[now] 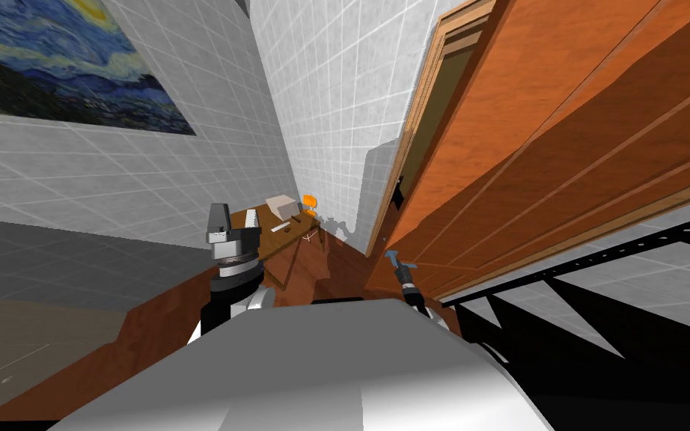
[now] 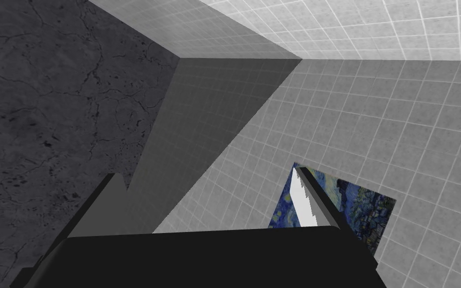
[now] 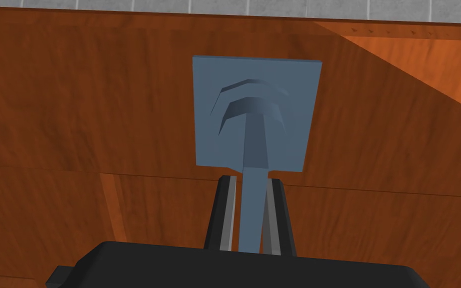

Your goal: Pull the door open

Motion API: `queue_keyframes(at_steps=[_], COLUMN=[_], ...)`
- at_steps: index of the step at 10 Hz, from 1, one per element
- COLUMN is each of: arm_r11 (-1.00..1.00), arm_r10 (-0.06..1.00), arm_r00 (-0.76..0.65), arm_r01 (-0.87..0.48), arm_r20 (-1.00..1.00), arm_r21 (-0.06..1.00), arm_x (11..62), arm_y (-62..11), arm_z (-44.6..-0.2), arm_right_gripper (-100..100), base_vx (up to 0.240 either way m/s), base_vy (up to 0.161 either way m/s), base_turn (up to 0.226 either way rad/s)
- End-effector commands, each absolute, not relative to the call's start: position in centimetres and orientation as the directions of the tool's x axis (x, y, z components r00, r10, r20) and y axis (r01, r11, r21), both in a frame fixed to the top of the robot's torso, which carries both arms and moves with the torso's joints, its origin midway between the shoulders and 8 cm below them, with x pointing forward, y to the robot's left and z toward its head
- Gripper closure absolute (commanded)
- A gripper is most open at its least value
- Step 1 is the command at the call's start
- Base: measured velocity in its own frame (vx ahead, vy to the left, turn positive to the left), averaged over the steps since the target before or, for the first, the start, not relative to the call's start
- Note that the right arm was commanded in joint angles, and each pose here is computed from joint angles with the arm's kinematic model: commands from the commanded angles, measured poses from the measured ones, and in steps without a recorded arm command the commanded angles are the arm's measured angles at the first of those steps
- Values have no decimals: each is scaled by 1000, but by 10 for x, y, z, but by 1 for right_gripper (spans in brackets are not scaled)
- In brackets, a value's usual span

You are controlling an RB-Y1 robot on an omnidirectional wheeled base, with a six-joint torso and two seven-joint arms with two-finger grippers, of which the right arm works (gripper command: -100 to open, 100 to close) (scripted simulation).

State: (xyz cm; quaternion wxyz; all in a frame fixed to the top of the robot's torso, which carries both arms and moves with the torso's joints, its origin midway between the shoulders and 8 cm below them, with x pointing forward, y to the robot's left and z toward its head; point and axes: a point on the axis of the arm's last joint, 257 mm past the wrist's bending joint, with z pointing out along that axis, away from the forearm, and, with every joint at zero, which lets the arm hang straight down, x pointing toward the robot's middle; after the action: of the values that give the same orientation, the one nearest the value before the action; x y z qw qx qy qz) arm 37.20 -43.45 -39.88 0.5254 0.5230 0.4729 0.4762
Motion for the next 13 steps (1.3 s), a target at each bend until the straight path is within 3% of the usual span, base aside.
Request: queue_keyframes(at_steps=[1, 13], arm_r11=[-1, 0], arm_r10=[995, 995], arm_r00=[101, 99], arm_r01=[1, 0], arm_r20=[1, 0], arm_r21=[1000, 1000], arm_x=[378, 432], arm_y=[-433, -424], arm_z=[-401, -392], arm_right_gripper=[100, 100], base_vx=[-109, -132], base_vy=[-19, -32], base_turn=[54, 58])
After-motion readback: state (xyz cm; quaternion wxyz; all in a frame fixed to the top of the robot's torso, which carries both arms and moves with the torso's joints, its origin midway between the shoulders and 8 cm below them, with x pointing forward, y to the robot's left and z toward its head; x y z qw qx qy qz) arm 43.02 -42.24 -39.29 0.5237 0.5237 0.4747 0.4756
